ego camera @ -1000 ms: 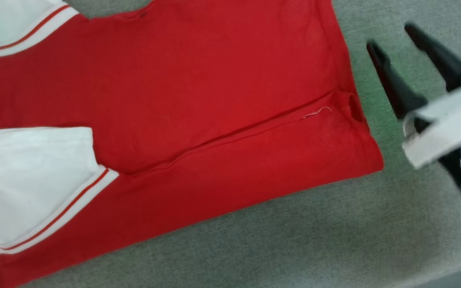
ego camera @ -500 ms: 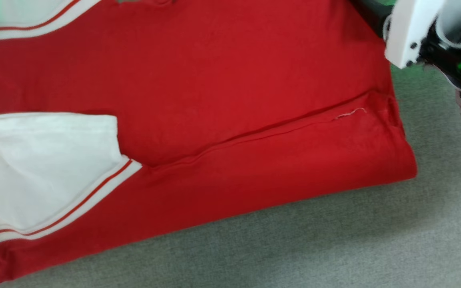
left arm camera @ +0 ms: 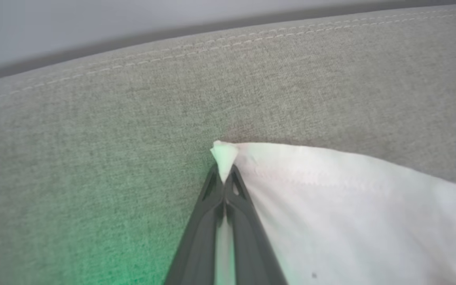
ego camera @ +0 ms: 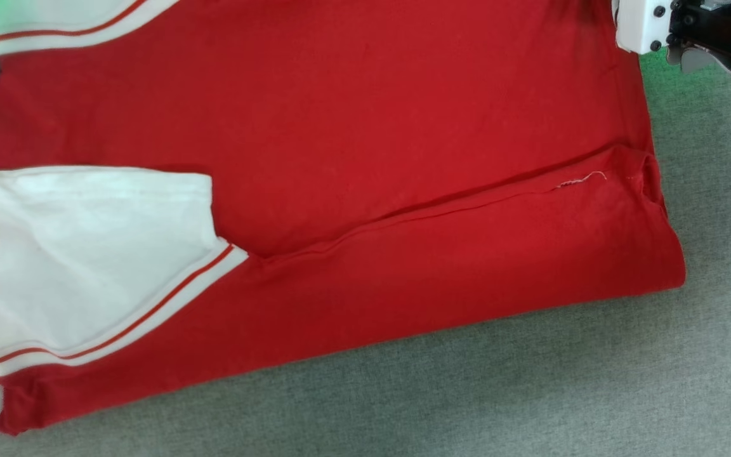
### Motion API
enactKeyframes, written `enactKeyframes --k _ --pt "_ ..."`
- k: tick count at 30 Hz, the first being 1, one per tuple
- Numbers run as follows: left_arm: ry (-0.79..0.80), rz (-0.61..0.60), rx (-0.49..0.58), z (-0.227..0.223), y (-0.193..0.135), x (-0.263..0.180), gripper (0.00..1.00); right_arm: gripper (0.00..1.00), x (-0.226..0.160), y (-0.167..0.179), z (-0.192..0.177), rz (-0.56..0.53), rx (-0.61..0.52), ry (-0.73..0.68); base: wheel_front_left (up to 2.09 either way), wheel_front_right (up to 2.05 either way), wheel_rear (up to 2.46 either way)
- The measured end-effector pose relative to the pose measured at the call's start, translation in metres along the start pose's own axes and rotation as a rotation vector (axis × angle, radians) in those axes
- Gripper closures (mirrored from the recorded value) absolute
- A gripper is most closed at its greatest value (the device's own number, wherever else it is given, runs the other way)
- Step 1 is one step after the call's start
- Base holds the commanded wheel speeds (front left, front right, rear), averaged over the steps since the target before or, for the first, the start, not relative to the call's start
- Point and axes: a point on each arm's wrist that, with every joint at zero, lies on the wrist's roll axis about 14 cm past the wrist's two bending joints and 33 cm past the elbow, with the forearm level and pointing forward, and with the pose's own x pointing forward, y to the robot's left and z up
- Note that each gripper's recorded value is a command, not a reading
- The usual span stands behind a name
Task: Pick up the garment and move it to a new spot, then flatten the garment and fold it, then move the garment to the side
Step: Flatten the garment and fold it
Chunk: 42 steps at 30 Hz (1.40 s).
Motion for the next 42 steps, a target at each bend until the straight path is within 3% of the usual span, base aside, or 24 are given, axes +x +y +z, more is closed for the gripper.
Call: enactKeyframes --k 11,27,34,42 --pt "-0.094 0.005 0.018 0.011 0.005 -0.035 1.00 1.00 -0.024 0.001 0.009 0.003 -0.031 -0.129 0.00 0.00 0.00" --pt "-0.282 0.031 0.105 0.033 0.012 -0.160 1.00 1.00 -0.104 0.014 0.034 0.023 -0.197 -0.323 0.00 0.00 0.00" --pt "-0.307 0.065 0.123 0.006 0.017 -0.203 1.00 1.00 -0.130 0.028 0.027 0.046 -0.271 -0.331 0.00 0.00 0.00" --pt "-0.238 0.062 0.098 -0.067 0.007 -0.221 1.00 1.00 -0.143 0.038 -0.010 0.089 -0.292 -0.276 0.00 0.00 0.00"
